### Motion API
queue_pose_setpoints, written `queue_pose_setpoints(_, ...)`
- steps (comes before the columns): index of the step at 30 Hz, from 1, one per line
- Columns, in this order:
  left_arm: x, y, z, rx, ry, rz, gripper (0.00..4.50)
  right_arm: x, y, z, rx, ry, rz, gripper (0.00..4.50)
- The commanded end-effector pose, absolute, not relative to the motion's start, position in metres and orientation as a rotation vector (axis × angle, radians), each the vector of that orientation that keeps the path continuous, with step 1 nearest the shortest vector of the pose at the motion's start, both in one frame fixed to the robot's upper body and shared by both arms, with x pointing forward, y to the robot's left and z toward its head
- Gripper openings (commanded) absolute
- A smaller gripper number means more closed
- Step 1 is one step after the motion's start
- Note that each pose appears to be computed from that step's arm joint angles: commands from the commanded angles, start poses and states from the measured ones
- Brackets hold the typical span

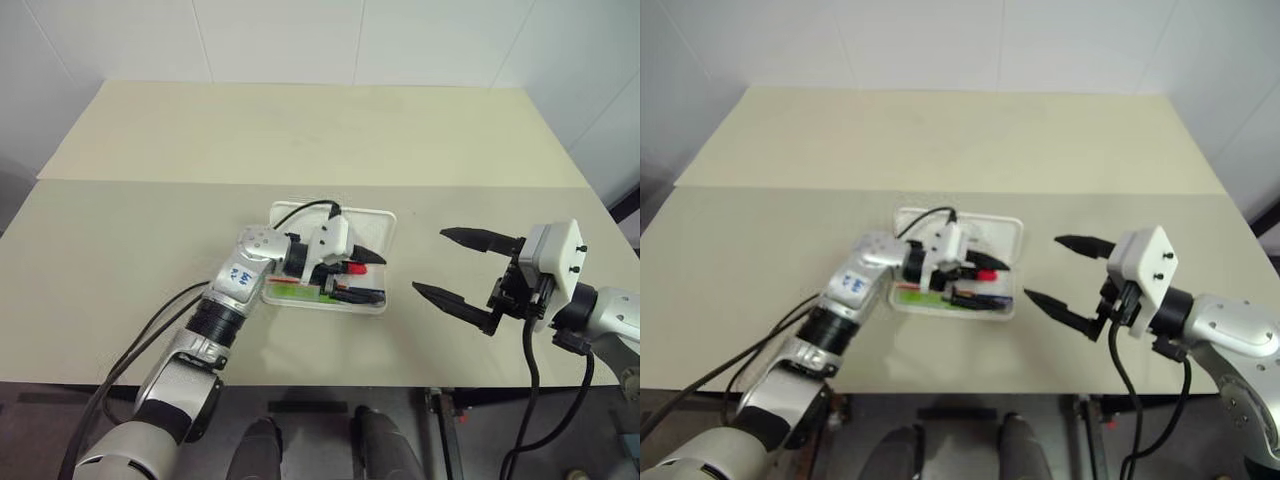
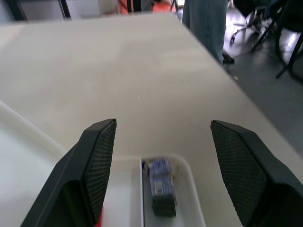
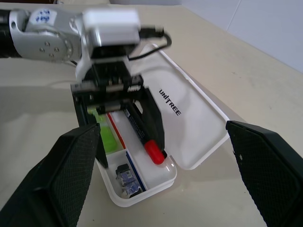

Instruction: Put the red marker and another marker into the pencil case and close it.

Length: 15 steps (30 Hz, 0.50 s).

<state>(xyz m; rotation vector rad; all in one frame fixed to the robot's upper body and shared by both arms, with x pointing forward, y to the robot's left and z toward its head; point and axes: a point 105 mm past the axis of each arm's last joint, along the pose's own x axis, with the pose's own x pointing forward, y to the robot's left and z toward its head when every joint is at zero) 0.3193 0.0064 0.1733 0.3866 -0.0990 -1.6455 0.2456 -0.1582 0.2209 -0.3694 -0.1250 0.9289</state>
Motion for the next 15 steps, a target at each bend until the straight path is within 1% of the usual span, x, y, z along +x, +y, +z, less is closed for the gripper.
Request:
queue_pose_setpoints(1, 0.31, 0.02, 0.19, 0.288, -0.145, -1.628, 3.33, 0.244, -0.154, 0.227, -0.378, -0.168, 0.951, 4.5)
queue_pose_setpoints(3, 0.306, 0.035, 0.196, 0.223, -0.15, -1.599, 3.33, 0.245, -0.154, 0.227, -0.377, -0.167, 0.959, 4.5)
queue_pose_setpoints(6, 0.299, 0.053, 0.197, 0.199, -0.139, -1.576, 3.91, 0.245, -0.154, 0.226, -0.373, -0.17, 0.975, 4.5)
queue_pose_setpoints(8, 0.301, 0.075, 0.198, 0.199, -0.134, -1.499, 4.47, 0.247, -0.154, 0.227, -0.367, -0.171, 0.992, 4.5)
queue_pose_setpoints(9, 0.303, 0.081, 0.198, 0.204, -0.134, -1.468, 4.47, 0.247, -0.154, 0.226, -0.367, -0.17, 0.998, 4.5)
queue_pose_setpoints(11, 0.315, 0.112, 0.213, 0.193, -0.209, -1.292, 4.47, 0.251, -0.152, 0.224, -0.367, -0.165, 1.018, 4.5)
queue_pose_setpoints(13, 0.319, 0.129, 0.224, 0.168, -0.262, -1.2, 4.47, 0.253, -0.152, 0.223, -0.365, -0.166, 1.029, 4.5)
queue_pose_setpoints(15, 0.321, 0.143, 0.229, 0.162, -0.28, -1.136, 4.47, 0.256, -0.152, 0.223, -0.365, -0.168, 1.037, 4.5)
